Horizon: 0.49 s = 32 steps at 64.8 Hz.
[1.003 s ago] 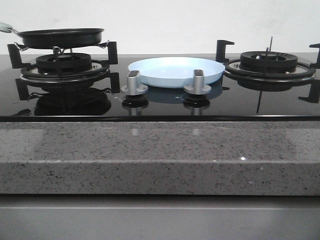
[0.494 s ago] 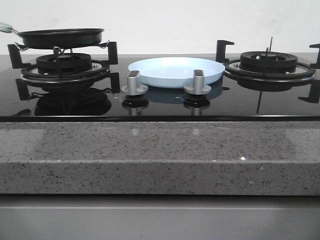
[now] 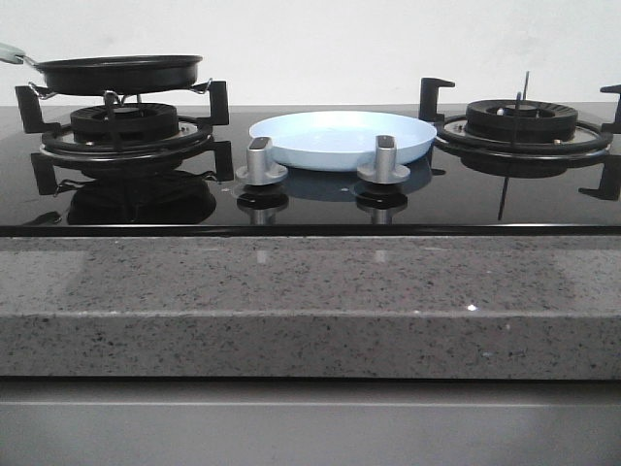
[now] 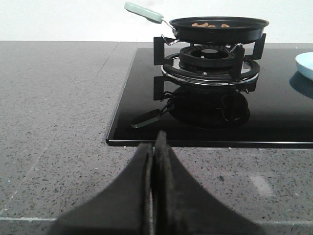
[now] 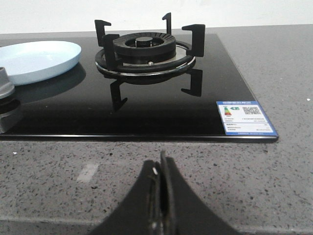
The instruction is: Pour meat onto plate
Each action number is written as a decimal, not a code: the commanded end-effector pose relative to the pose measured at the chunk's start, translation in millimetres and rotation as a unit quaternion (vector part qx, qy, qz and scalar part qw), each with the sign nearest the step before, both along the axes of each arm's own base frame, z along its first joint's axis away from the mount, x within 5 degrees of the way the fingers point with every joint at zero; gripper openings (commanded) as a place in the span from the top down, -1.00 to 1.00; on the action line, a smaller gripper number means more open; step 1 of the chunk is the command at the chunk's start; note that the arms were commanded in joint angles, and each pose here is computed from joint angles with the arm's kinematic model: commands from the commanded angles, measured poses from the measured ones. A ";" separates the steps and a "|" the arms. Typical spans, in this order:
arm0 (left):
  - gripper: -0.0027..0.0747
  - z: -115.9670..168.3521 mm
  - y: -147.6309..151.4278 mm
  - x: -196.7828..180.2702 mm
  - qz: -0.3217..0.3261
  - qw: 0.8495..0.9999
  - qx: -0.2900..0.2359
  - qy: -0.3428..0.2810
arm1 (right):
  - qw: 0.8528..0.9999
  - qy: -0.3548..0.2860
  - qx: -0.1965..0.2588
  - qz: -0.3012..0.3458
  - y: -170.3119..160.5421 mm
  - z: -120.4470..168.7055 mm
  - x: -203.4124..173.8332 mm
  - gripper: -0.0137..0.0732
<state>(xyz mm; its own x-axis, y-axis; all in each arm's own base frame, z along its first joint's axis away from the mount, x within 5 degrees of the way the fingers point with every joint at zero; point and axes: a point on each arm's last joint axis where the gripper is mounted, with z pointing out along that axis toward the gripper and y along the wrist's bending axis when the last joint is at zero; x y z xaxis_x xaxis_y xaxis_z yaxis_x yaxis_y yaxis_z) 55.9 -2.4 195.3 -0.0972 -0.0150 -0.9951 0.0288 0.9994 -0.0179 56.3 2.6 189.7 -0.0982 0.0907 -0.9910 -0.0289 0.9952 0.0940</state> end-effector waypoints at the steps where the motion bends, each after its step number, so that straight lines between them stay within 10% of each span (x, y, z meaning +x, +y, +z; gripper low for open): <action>1: 0.98 6.7 0.4 -0.6 0.001 0.999 -0.007 -0.047 | 0.999 -0.048 -0.003 -0.006 -1.0 9.3 -1.0 0.85; 32: 0.98 31.4 1.2 -4.0 0.005 0.993 -0.029 -0.114 | 0.997 -0.074 -0.004 -0.007 -1.1 23.1 -3.0 0.85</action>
